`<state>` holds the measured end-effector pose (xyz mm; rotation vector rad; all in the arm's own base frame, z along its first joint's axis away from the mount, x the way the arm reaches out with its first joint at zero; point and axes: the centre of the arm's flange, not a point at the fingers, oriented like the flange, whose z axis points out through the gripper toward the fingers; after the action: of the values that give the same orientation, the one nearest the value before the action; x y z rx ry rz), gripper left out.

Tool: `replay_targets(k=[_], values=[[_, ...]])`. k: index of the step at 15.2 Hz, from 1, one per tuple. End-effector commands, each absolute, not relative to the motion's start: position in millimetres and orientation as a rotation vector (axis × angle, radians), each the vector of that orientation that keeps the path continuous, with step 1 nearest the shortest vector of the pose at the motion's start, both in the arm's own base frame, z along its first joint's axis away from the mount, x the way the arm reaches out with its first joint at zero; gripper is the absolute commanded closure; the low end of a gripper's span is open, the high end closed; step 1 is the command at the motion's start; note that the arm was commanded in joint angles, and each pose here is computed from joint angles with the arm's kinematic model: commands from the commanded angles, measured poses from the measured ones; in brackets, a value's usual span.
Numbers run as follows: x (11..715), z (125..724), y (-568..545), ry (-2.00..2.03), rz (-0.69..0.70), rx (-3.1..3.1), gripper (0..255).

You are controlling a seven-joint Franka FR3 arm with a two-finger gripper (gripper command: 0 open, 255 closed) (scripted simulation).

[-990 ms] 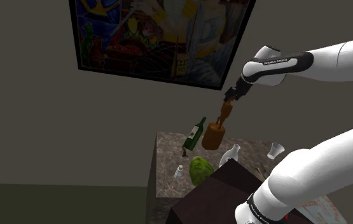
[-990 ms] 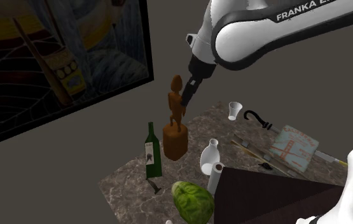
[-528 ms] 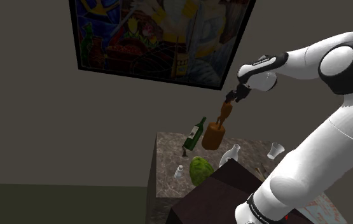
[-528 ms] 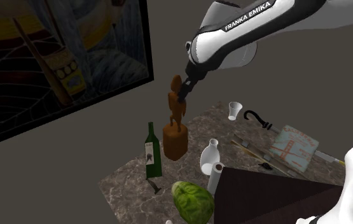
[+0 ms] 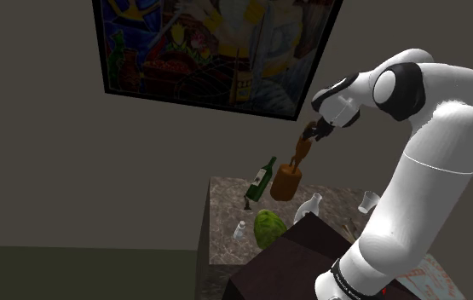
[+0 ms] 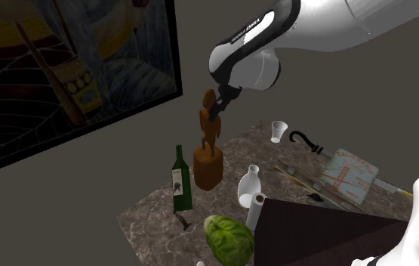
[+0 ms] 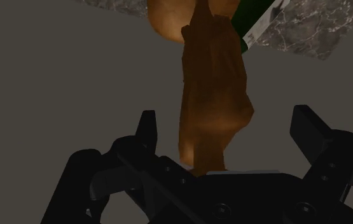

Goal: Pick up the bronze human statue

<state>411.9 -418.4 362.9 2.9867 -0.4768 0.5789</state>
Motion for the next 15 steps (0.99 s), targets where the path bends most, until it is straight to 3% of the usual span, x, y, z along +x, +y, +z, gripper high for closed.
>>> replay_targets(k=[1, 7, 8, 15], values=[[413.3, 352.2, -419.5, -0.479, 0.582, 2.986, 0], [413.3, 333.3, -419.5, -0.479, 0.582, 2.986, 0], [413.3, 333.4, -419.6, -0.478, 0.582, 2.986, 255], [413.4, 333.2, -420.0, -0.478, 0.582, 2.986, 255]])
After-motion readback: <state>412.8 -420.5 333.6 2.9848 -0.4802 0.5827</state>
